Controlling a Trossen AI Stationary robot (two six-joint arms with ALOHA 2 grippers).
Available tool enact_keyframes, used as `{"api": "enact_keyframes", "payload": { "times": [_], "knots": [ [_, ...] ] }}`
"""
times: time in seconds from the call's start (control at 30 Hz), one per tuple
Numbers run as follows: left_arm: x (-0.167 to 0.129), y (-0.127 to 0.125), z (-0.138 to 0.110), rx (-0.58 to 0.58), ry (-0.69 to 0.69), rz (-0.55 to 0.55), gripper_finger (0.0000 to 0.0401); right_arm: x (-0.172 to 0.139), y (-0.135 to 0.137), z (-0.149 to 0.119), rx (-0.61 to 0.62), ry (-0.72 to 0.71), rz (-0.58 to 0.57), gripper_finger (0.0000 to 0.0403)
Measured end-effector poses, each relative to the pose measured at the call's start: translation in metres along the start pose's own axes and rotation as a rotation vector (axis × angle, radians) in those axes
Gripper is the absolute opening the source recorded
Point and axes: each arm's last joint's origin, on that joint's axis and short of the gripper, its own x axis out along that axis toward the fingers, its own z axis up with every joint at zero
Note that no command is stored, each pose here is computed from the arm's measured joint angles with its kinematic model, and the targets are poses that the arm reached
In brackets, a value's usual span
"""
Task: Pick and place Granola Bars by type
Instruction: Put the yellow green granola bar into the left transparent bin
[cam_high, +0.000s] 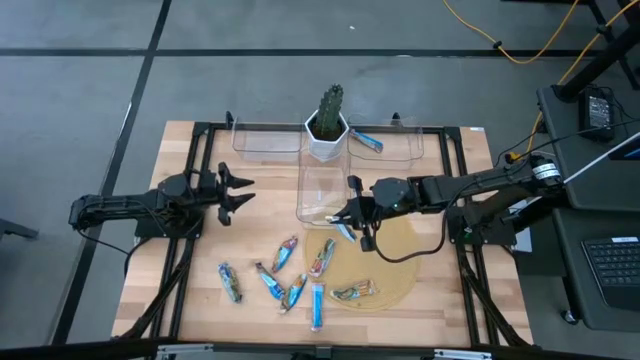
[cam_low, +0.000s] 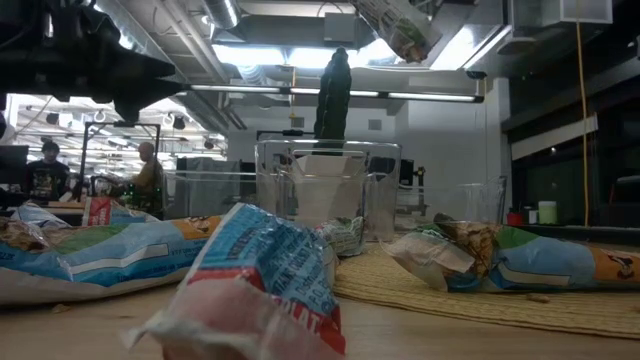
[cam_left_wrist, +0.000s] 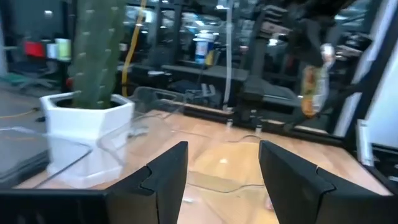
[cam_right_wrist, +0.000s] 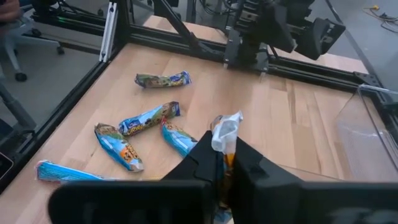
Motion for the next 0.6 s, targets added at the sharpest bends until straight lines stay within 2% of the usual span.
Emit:
{"api": "enact_keyframes", "payload": {
  "times": [0.17, 0.37, 0.6],
  "knots": [
    [0.0000, 0.0007, 0.0002, 0.053, -0.004, 0.023, 0.0191, 0.0000, 0.0000, -0.0001, 0.000, 0.001, 0.000, 0.0023],
    [-0.0001, 0.0017, 0.0003, 0.044, -0.009, 0.060, 0.0191, 0.0000, 0.0000, -0.0001, -0.005, 0.001, 0.000, 0.0015],
    [0.0004, -0.0025, 0.0040, 0.022, -0.034, -0.067, 0.0190, 0.0000, -0.0026, -0.0004, -0.007, 0.002, -0.008, 0.0029]
  ]
}}
